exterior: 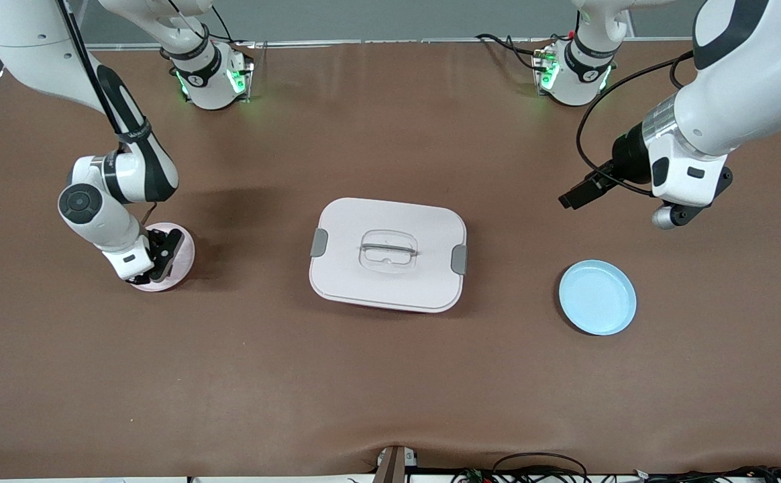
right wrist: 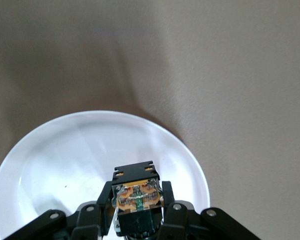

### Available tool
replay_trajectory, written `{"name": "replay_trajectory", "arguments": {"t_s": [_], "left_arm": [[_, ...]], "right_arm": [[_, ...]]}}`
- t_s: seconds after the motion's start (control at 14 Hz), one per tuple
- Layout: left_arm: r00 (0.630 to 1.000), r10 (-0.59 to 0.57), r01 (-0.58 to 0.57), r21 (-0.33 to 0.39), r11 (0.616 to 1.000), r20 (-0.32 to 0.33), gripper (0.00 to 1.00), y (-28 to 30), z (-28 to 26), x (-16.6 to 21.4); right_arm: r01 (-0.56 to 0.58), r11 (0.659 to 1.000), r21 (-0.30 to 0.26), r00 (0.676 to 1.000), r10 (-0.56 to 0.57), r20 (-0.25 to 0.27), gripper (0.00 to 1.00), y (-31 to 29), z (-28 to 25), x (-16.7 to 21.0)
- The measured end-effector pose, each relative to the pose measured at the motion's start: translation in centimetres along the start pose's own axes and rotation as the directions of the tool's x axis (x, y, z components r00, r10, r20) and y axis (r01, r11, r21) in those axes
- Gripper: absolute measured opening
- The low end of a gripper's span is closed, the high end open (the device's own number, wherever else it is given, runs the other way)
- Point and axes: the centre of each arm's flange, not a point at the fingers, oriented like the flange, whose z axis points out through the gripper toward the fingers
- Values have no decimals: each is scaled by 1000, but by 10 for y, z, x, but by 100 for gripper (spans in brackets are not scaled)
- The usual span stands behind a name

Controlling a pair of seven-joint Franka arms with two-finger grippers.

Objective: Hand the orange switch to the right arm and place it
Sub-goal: 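Lower the switch onto the white plate and open the right gripper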

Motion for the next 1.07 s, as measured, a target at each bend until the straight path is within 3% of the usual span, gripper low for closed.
{"name": "replay_trajectory", "arguments": {"t_s": [0.21,0.43,0.72,0.86,1.07], "left_arm": [[989,138,-135,74,988,-48,100,-6,1,6],[961,271,-265,116,957,-48,100,-23,1,27],[944,328,-320,136,938,-37,100,-59,-1,68],[931,363,-351,177,920,-43,100,-67,-2,75],[896,442,-428,210,879,-27,100,-75,-1,81]], "right_arm": [[1,1000,11,1000,-2,2,42,-3,5,0],[5,1000,21,1000,-5,3,42,-8,8,0],[7,1000,24,1000,-8,3,42,-10,10,1],[7,1000,22,1000,-7,3,46,-9,9,1],[4,1000,24,1000,-4,9,72,-3,4,1]]}}
